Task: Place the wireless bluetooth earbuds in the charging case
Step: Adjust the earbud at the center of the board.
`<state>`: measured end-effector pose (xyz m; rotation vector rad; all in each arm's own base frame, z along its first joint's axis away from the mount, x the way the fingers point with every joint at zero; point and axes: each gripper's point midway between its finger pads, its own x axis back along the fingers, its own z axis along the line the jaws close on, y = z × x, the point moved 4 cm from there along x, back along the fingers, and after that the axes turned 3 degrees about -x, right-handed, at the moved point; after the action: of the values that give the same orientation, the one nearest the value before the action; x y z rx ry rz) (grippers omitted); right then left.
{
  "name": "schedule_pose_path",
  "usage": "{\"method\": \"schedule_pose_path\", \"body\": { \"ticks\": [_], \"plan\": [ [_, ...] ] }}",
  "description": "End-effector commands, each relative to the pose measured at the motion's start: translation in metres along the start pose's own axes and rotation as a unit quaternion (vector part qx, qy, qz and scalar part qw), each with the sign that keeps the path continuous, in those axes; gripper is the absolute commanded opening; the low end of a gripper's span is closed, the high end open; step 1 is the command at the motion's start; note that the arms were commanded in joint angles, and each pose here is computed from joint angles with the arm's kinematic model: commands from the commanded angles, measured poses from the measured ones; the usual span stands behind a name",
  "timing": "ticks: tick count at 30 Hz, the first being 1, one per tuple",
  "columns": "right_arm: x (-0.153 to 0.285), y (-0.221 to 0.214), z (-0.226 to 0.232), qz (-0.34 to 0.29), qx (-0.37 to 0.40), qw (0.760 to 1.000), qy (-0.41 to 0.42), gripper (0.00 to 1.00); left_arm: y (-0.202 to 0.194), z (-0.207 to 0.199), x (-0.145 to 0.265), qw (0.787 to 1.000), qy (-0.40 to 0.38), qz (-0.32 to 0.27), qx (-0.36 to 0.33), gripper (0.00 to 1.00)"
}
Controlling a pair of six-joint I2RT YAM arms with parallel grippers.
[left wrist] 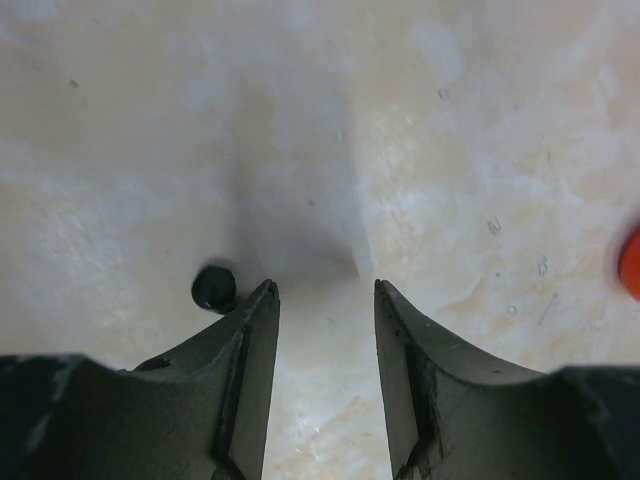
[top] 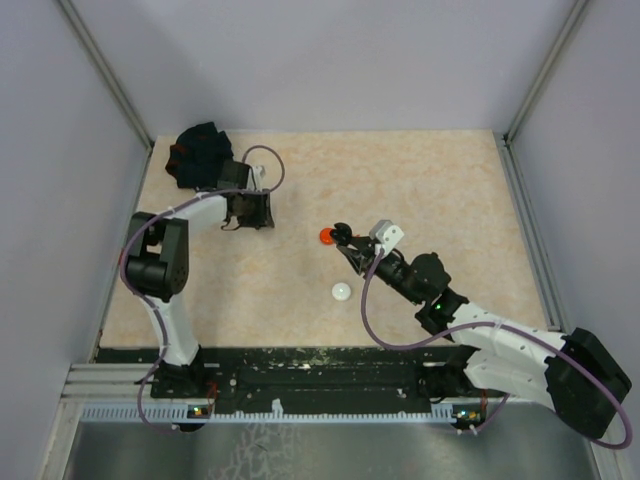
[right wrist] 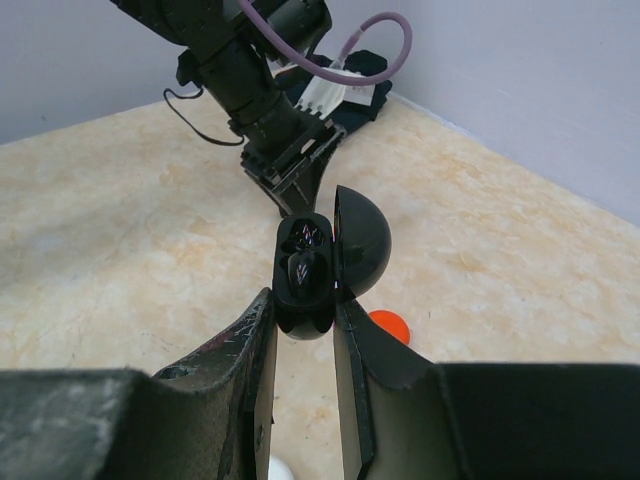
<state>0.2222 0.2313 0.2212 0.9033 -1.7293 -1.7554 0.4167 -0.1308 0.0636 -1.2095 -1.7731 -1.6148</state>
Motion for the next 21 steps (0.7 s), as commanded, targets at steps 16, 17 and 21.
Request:
{"method": "schedule_pose_path", "body": {
  "ticks": [16, 17, 21],
  "plan": [
    [0.001, 0.026, 0.001, -0.054, -0.003, 0.999, 0.007, 0.0, -0.002, -0.012, 0.061, 0.999, 0.008, -0.051, -0.004, 0.51],
    [0.001, 0.026, 0.001, -0.054, -0.003, 0.999, 0.006, 0.0, 0.001, -0.007, 0.061, 0.998, 0.016, -0.055, -0.003, 0.51],
    [0.001, 0.025, 0.001, -0.053, -0.002, 0.999, 0.005, 0.0, 0.006, 0.009, 0.058, 0.998, 0.032, -0.056, 0.012, 0.51]
  ]
}}
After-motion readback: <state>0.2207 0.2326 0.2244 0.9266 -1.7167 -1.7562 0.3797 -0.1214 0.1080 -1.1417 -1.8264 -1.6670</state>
